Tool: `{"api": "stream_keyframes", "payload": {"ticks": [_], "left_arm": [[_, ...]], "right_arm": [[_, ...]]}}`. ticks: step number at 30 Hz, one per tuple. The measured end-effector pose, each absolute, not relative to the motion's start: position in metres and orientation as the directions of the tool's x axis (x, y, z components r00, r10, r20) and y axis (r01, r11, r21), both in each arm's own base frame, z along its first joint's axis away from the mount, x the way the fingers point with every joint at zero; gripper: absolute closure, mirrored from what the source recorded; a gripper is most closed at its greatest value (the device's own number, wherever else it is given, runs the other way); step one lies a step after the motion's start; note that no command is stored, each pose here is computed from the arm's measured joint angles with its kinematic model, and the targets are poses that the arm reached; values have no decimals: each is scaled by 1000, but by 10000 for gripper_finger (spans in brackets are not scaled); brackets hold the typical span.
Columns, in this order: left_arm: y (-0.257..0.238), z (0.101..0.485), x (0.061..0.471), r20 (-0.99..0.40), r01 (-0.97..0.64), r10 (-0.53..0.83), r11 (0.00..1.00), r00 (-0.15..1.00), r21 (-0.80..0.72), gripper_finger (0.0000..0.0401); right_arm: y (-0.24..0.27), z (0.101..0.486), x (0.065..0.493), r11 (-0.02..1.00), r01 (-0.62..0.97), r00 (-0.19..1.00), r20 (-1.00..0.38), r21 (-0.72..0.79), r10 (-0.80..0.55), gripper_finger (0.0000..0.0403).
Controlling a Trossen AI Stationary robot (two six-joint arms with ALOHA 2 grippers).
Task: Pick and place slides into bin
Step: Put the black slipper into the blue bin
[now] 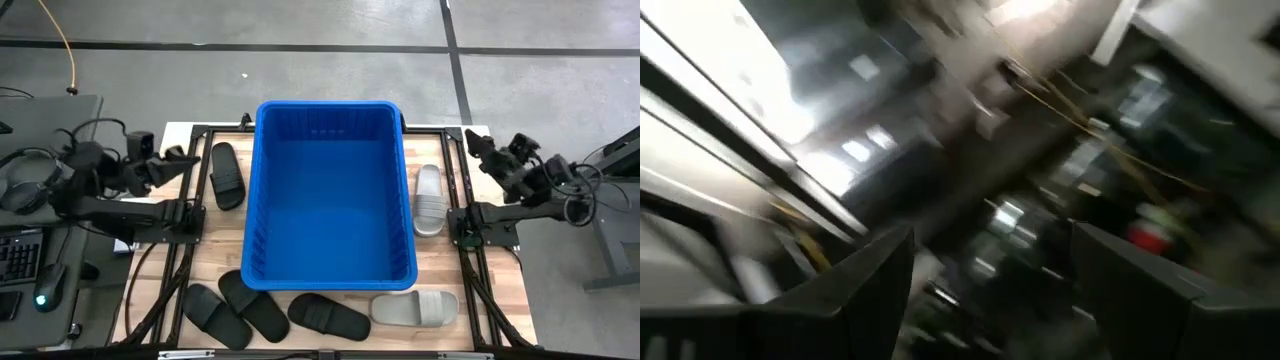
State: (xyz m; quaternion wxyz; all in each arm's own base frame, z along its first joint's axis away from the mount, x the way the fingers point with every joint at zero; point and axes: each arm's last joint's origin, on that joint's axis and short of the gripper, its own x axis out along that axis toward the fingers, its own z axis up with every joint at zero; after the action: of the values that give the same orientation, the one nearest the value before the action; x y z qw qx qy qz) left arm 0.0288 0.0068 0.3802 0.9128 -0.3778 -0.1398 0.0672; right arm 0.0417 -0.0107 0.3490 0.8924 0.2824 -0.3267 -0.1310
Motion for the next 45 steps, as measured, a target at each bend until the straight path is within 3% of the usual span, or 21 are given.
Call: {"api": "stream_keyframes", "payload": {"ticks": [7,15,20,25,29,38,41,45], "left_arm": [[11,429,49,129,-169,305,777,944,-606,194],[17,462,88,-6,-318,352,838,936,-443,194],[24,467,96,-161,-548,526,773,835,-320,194],[26,483,73,-246,-725,682,652,689,-222,194],[25,489,60,-297,-750,690,629,660,-206,194],[24,485,57,-341,-758,685,631,643,-161,194],[25,490,70,-290,-724,667,664,686,-185,194],[23,509,93,-119,-537,524,808,843,-243,194]], "right_arm": [[-12,376,67,792,290,790,332,537,-515,142],[-10,401,88,820,350,811,291,453,-508,142],[-9,416,99,837,403,841,212,370,-499,142],[-8,428,110,833,467,861,62,296,-505,142],[-8,437,118,834,488,863,-3,256,-505,142],[-8,447,128,823,505,853,1,259,-523,142],[-8,446,130,812,519,843,-4,268,-538,142],[-8,447,131,804,521,838,4,285,-545,142]]}}
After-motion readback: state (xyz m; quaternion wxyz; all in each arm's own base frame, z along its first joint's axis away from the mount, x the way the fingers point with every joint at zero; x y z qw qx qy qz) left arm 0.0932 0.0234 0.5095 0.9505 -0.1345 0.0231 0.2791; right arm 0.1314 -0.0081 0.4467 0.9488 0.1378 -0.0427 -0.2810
